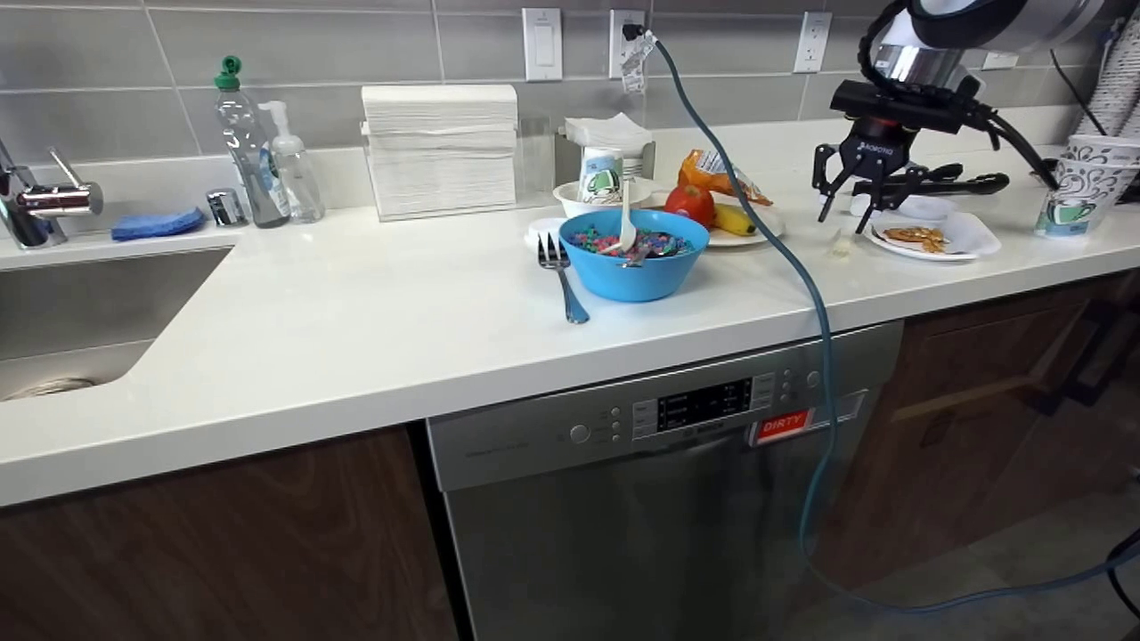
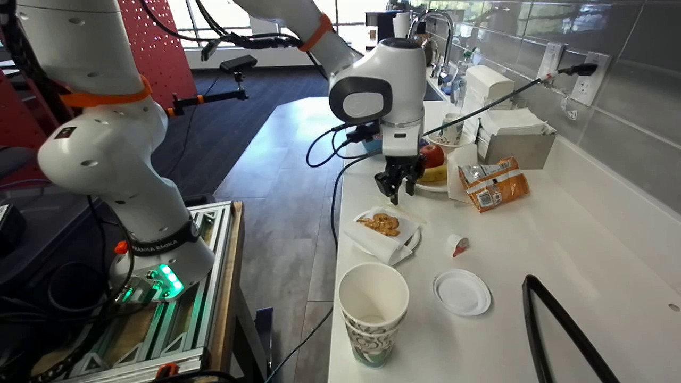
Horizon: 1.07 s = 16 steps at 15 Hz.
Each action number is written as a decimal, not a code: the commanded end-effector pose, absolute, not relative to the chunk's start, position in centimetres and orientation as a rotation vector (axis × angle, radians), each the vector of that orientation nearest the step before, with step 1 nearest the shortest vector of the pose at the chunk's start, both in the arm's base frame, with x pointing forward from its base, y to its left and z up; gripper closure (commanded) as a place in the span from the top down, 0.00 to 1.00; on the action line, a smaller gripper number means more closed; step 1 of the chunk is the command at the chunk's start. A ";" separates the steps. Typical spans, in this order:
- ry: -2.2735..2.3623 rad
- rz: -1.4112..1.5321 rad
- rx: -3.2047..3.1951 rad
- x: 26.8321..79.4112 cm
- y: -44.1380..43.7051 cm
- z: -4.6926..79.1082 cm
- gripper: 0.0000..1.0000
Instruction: Pick up the folk and put it in the cup
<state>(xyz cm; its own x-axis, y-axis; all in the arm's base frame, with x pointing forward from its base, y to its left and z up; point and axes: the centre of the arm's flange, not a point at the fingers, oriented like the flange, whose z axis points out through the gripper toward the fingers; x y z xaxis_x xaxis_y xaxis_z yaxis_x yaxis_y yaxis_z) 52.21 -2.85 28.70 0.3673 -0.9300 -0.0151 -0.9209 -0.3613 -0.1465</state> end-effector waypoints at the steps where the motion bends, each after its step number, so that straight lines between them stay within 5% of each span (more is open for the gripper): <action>1: 1.731 -0.121 -2.459 53.1 -3.0 27.4 0.38; 2: 1.739 -0.117 -2.460 53.0 -3.1 27.3 0.35; 9: 1.780 -0.100 -2.441 52.8 -3.1 27.6 0.57; 16: 1.824 -0.077 -2.430 52.8 -3.5 26.7 0.48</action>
<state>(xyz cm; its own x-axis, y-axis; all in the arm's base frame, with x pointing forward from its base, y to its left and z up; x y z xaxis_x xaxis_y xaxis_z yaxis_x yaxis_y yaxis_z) 52.65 -3.59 27.54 0.3085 -0.9510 -0.0195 -0.9436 -0.3034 -0.1326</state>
